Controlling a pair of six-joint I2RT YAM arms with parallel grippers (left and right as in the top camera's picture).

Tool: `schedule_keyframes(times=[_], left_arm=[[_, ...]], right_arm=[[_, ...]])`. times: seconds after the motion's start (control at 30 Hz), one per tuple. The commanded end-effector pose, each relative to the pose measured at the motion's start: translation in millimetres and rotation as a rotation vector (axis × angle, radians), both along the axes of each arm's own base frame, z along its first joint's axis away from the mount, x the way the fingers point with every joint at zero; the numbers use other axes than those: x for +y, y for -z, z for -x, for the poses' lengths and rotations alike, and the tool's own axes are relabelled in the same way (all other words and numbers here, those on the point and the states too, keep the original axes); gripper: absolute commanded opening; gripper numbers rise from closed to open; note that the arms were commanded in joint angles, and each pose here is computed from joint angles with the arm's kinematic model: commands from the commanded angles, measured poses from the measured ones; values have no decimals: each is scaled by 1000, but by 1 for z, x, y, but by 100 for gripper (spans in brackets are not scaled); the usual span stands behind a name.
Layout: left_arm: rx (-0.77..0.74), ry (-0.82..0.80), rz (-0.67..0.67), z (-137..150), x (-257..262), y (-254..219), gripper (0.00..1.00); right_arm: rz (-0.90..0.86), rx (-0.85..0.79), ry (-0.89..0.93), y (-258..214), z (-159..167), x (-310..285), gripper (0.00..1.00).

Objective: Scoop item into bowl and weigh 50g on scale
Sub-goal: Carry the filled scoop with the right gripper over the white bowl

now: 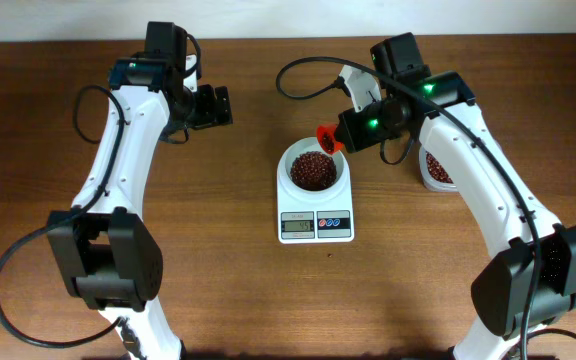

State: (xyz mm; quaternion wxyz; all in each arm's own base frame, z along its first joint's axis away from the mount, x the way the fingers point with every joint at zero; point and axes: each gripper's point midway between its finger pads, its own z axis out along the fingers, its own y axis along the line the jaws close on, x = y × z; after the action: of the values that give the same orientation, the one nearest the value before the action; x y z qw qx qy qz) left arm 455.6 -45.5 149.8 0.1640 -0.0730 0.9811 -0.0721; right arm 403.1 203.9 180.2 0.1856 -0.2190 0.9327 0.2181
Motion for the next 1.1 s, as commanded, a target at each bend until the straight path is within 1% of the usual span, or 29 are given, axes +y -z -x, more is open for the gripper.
schedule_keyframes(times=[0.0,1.07], left_arm=[[-36,-15,0,-2,1,-15,99],[-36,-14,0,-2,1,-15,99]], right_arm=[[-30,-31,-6,-17,0,5,4],[-26,-21,-7,-16,2,4,4]])
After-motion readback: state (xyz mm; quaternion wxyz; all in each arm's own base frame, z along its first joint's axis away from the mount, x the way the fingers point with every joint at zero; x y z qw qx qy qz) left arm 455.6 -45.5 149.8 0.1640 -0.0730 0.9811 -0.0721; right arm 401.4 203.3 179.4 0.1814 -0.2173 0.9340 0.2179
